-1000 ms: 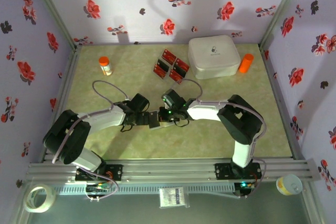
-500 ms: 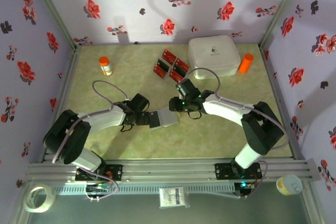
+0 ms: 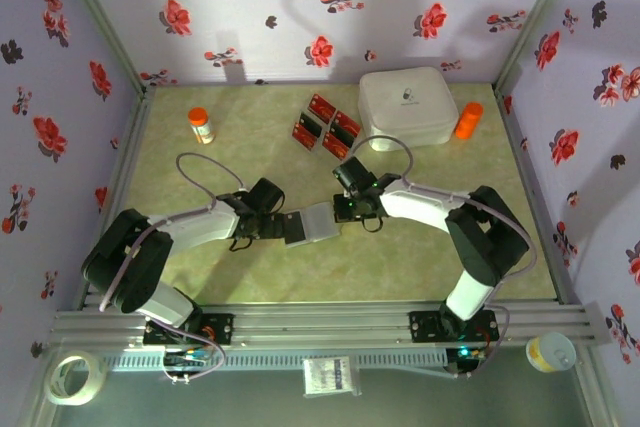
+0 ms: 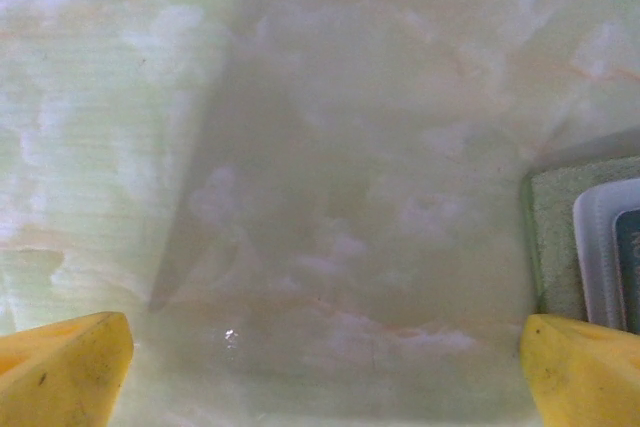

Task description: Put the credit cards into the card holder

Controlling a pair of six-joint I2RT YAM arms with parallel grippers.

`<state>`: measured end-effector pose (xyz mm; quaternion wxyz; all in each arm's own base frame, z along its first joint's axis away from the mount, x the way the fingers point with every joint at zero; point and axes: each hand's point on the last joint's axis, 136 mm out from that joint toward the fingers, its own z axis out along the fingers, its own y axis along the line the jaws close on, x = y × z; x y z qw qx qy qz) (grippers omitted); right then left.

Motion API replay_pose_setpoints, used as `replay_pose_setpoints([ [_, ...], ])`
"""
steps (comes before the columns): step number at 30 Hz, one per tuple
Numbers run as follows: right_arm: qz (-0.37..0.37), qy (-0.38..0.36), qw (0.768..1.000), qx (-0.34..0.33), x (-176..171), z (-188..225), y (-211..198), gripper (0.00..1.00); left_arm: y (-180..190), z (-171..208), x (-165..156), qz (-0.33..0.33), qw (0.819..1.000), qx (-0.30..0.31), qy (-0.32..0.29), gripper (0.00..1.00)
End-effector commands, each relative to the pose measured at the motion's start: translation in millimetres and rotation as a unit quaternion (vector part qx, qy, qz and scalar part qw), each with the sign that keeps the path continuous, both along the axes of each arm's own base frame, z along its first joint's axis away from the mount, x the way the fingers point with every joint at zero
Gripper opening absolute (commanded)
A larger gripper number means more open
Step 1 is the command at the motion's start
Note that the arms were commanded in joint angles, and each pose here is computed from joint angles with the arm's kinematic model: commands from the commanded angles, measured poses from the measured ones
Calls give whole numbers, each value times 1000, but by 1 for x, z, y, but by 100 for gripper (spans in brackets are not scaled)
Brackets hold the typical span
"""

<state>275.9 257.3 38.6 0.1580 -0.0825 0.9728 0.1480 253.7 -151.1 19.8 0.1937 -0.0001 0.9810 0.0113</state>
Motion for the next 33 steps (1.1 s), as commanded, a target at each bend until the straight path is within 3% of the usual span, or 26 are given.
replay_pose_setpoints([
  [1, -15, 2, 1000, 18, -6, 2, -4, 0, 3, 14, 9, -4, 1000, 3, -6, 100],
  [8, -40, 7, 997, 65, -15, 2, -2, 0, -1, 41, 22, 3, 999, -39, -21, 100],
  [18, -45, 2, 997, 65, -14, 2, -4, 5, -53, 76, 25, -33, 988, -149, -32, 100],
  [27, -48, -1, 996, 71, -14, 6, -3, 17, -90, 67, 21, -59, 985, -159, -25, 100],
  [33, -49, -13, 995, 82, -12, 22, -2, 27, -90, 50, 18, -63, 989, -133, -19, 100],
])
